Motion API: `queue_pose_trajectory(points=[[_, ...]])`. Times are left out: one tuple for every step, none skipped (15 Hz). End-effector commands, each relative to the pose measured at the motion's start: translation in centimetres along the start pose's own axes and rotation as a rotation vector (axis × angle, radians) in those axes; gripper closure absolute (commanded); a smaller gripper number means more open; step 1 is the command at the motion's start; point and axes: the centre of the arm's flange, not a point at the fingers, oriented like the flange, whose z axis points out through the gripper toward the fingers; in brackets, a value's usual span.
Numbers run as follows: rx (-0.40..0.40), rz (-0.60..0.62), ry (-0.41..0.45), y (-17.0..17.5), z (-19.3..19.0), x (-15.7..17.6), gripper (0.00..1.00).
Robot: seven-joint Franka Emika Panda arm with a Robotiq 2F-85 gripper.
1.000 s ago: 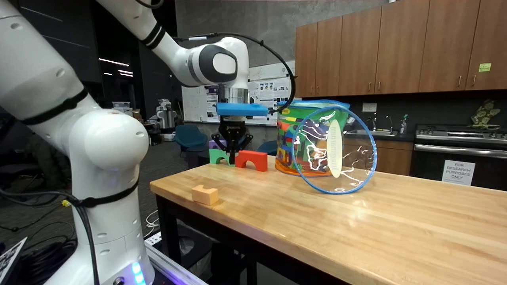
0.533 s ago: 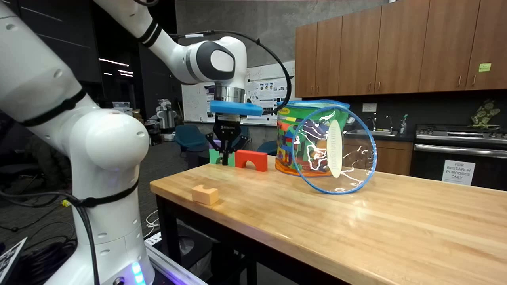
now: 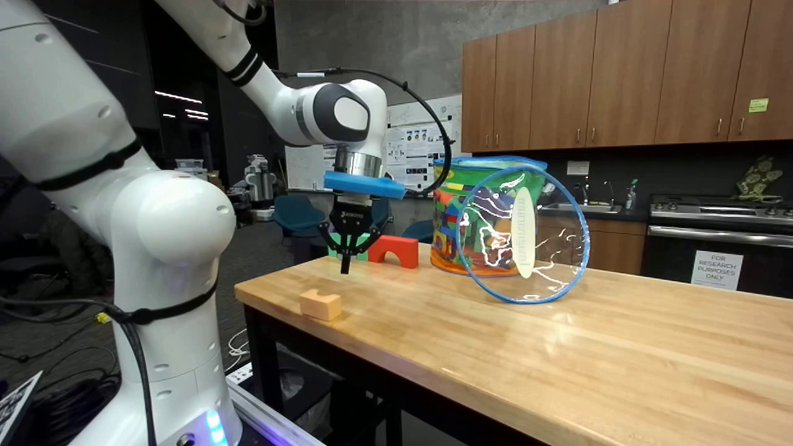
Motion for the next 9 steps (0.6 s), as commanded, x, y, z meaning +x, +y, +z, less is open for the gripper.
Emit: queue_pose_trajectory(points=[[0.001, 0.030, -0.052, -1.4, 3.8, -0.2, 1.00], [0.005, 0.038, -0.066, -1.3, 4.1, -0.1, 1.00], [0.011, 0.043, -0.082, -1.3, 4.4, -0.1, 1.00], [0.014, 0.047, -0.093, -1.3, 4.6, -0.1, 1.00], [0.017, 0.053, -0.104, -1.2, 4.8, -0.1, 1.00], [0.020, 0.059, -0.111, -1.1, 4.9, -0.2, 1.00], [0.022, 0.063, -0.121, -1.1, 5.0, -0.3, 1.00], [0.025, 0.067, -0.127, -1.0, 5.1, -0.3, 1.00], [0.027, 0.069, -0.132, -1.0, 5.1, -0.4, 1.00]])
